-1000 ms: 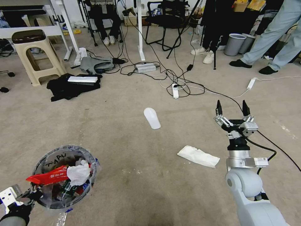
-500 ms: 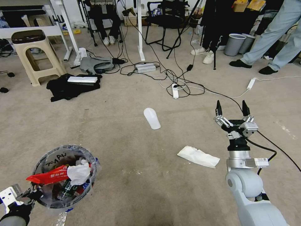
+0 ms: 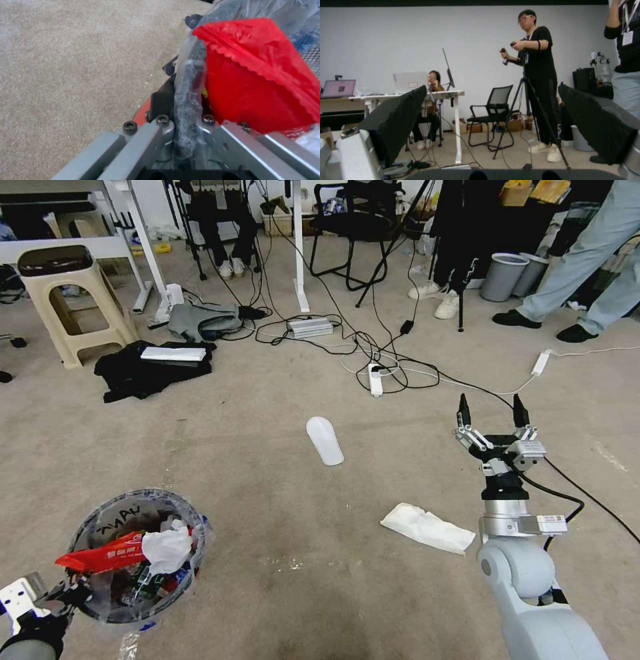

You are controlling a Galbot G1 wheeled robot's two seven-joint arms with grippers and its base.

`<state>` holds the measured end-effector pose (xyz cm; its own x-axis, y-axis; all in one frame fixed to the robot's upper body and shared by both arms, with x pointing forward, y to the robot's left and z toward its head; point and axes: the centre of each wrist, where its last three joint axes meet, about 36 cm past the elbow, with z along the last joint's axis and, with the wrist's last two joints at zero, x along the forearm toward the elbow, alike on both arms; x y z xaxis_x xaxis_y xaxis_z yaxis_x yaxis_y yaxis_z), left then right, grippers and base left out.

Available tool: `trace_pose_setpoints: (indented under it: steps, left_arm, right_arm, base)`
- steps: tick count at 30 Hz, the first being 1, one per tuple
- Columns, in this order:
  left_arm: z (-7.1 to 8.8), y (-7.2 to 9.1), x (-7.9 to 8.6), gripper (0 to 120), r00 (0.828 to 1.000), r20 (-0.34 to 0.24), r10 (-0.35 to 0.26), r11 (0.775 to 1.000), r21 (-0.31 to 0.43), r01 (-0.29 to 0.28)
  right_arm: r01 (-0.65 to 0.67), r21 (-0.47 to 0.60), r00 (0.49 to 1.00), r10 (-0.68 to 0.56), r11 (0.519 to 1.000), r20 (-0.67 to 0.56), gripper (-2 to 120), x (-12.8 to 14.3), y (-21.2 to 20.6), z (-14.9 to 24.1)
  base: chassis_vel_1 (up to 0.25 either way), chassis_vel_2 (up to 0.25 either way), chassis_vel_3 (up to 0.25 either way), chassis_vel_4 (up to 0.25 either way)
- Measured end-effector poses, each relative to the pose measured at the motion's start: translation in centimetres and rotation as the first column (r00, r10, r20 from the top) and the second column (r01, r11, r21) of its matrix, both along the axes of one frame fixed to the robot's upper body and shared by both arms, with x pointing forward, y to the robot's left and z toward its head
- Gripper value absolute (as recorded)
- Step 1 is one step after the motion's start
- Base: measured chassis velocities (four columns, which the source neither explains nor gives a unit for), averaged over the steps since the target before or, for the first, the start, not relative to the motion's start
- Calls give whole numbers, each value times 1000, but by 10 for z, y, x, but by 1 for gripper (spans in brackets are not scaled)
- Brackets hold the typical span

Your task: Pick up the trash bin and place the garbage on the floor into it.

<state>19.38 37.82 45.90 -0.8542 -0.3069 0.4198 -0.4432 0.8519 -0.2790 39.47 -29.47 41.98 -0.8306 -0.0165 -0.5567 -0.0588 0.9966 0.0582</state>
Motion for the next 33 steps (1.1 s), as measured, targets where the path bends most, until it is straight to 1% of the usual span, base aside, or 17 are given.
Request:
trace_pose_setpoints:
  steps: [13, 26, 33]
  left_arm:
    - [-1, 1, 2, 0, 1000, 3, -1, 1000, 0, 1]
    - [-3, 2, 4, 0, 1000, 3, 1, 1000, -4, -1]
    - [-4, 3, 4, 0, 1000, 1, 3, 1000, -6, -3]
  right_arm:
    - [-11, -21, 1000, 11, 1000, -3, 100, 1, -5, 1]
    - [-44, -7, 999, 44, 999, 1, 100, 2, -6, 0]
    - [-50, -8, 999, 50, 999, 2, 100, 2, -6, 0]
  base:
    - [0, 0, 0, 0]
    - [0, 0, 0, 0]
    - [-54, 87, 69, -84]
